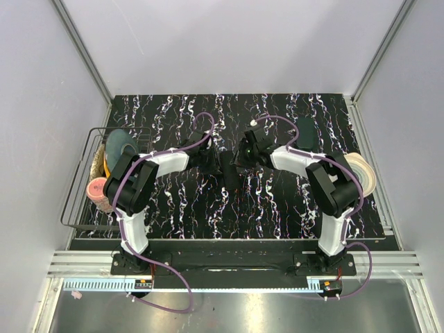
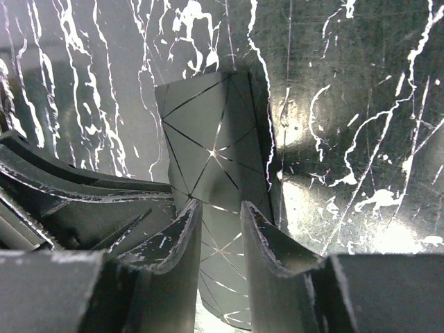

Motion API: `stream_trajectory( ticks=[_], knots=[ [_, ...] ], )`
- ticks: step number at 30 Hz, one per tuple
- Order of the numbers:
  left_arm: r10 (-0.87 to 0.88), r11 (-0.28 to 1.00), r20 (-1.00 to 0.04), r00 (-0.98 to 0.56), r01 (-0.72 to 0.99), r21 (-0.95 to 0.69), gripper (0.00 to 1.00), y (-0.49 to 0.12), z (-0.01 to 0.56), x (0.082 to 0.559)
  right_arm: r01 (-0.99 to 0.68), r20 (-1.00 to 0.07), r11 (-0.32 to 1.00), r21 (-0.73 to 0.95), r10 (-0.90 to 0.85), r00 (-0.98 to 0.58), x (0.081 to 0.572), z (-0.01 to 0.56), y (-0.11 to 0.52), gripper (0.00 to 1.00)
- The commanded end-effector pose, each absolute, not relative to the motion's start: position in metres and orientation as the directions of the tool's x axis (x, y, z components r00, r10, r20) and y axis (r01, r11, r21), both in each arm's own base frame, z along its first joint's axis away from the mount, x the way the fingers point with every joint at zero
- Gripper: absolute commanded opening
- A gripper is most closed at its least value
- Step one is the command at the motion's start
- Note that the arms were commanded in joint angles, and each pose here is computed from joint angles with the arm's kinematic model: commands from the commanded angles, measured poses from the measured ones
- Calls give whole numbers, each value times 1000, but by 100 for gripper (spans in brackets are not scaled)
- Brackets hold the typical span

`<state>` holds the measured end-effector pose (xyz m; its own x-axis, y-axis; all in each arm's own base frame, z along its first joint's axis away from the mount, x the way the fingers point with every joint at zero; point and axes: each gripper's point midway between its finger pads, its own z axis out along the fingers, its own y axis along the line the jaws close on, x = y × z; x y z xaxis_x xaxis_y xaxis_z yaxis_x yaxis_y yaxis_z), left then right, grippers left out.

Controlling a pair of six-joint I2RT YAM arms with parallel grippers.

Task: Organize the sunglasses
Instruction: Close the case with sunglasses at the center of the board.

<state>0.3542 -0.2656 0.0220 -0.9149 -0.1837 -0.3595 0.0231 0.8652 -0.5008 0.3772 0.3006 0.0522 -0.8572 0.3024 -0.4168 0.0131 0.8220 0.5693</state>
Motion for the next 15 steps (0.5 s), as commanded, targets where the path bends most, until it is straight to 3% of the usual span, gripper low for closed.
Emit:
stream_trajectory(
  ticks=[1,9,15],
  knots=[
    [-190,846,-409,-892,63,-530,22,-275,39,364,-26,-411,905,425,168,-896,359,25,303,35],
    [-268,909,-514,-815,-37,-414,26,-229,62,366,-123,-511,957,264,31,-859,364,38,295,41],
    [-353,883,-615,-705,-34,-468,29,-208,118,351,-170,-608,959,225,2,-794,369,61,295,61]
  ],
)
